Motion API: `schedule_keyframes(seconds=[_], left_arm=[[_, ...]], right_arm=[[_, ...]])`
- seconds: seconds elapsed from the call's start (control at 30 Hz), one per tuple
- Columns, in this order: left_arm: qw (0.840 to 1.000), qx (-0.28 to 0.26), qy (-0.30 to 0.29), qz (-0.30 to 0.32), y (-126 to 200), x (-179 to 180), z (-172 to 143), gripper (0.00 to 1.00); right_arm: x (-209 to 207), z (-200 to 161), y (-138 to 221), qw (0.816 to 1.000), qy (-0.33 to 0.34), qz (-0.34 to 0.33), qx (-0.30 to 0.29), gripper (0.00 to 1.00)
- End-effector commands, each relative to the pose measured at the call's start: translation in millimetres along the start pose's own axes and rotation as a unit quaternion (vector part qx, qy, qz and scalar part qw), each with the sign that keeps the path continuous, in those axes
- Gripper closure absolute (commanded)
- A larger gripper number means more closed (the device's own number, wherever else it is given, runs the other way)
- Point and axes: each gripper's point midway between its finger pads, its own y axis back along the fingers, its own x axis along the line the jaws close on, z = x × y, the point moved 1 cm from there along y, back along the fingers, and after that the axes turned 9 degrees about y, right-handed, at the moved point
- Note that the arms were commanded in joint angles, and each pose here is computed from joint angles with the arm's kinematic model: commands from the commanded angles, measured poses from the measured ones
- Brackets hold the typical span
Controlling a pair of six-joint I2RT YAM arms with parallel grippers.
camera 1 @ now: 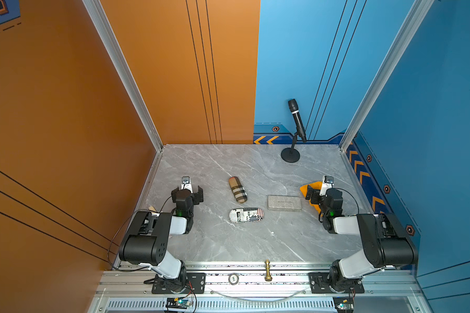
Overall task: Wipe the eyeglass case
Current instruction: Reset both arms
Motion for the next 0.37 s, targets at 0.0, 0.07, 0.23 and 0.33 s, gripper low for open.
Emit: schedule_keyframes(seconds=[0.0,0.07,0.23,0.33], left_arm=[[1.0,0.0,0.006,-0.007,-0.1,-1.3,1.5,0.02],[1.0,0.0,0.006,-0.007,-0.1,-1.3,1.8,0.02],[1.0,0.001,0.006,-0.007,-0.2,-1.2,1.2,0.02],[1.0,0.0,0.005,-0.007,-0.3,-1.3,1.5,0.02]], right_arm=[[-3.7,5.1,-1.2,1.0,0.011,-0.013,0.002,0.0],[-3.3,4.0,-1.3,1.0,0.012,-0.013,0.003,0.01],[-3.6,3.9,-1.8,1.0,0.011,-0.012,0.003,0.01],[-3.4,4.8,-1.5,1.0,0.012,-0.012,0.001,0.0]])
